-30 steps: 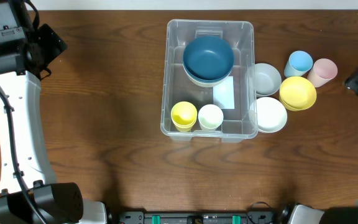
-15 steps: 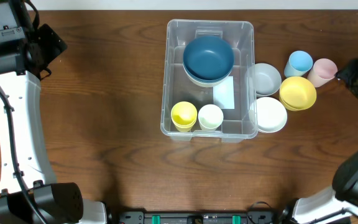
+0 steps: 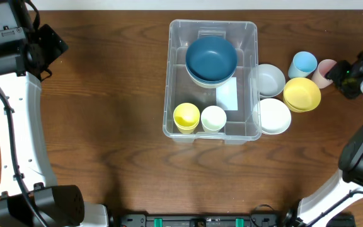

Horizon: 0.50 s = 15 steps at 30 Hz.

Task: Pack container
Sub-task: 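Grasp the pink cup rim with the right gripper and lift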

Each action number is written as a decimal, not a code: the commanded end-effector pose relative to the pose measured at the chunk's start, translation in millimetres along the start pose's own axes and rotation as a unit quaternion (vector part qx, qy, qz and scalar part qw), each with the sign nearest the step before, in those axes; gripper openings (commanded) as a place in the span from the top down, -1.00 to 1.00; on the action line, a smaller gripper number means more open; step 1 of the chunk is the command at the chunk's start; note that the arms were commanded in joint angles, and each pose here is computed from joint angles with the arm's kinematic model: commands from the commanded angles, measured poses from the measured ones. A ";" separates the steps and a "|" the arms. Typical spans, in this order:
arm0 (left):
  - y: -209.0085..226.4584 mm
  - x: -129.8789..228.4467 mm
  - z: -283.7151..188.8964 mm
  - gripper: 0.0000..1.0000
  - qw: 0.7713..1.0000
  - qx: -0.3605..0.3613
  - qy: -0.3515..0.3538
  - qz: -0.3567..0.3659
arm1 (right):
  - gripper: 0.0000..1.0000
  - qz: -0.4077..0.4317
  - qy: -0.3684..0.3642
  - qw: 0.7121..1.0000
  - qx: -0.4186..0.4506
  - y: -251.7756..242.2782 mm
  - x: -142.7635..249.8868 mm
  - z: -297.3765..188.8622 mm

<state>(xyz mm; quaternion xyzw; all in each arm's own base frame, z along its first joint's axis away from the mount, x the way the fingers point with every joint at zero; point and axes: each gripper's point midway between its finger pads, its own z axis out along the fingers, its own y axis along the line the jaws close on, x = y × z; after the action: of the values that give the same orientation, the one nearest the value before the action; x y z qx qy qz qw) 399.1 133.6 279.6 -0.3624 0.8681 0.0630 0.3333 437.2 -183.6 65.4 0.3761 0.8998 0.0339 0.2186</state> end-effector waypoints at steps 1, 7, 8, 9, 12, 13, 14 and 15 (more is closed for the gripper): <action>2.9 -3.2 -3.1 -0.96 1.000 -0.005 -0.006 0.005 | -0.20 -0.005 0.011 1.000 -0.003 6.5 7.2 10.4; 2.9 -3.2 -3.1 -0.96 1.000 -0.005 -0.006 0.005 | 0.03 -0.006 0.017 1.000 0.003 4.4 11.3 19.9; 2.9 -3.2 -3.1 -0.96 1.000 -0.005 -0.006 0.005 | 0.11 -0.006 0.017 1.000 0.004 4.3 11.2 19.9; 2.9 -3.3 -3.1 -0.96 1.000 -0.005 -0.007 0.005 | 0.24 -0.006 0.017 1.000 0.004 3.8 10.9 19.8; 2.9 -3.3 -3.1 -0.96 1.000 -0.005 -0.007 0.005 | 0.62 -0.005 0.016 1.000 0.005 2.9 10.3 17.9; 2.9 -3.2 -3.1 -0.96 1.000 -0.005 -0.006 0.005 | 0.70 -0.003 0.017 1.000 0.006 1.5 10.4 16.9; 2.9 -3.3 -3.1 -0.96 1.000 -0.005 -0.007 0.005 | 0.74 -0.002 0.018 1.000 0.007 0.2 10.5 15.3; 2.9 -3.3 -3.1 -0.96 1.000 -0.005 -0.007 0.005 | 0.78 0.000 0.018 1.000 0.010 -2.1 10.1 13.6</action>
<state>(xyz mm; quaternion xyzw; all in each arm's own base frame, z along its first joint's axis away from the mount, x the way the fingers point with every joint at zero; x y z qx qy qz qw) 399.2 133.7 279.7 -0.3624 0.8680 0.0630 0.3335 438.7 -178.9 51.7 0.3738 0.9037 0.0347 0.2059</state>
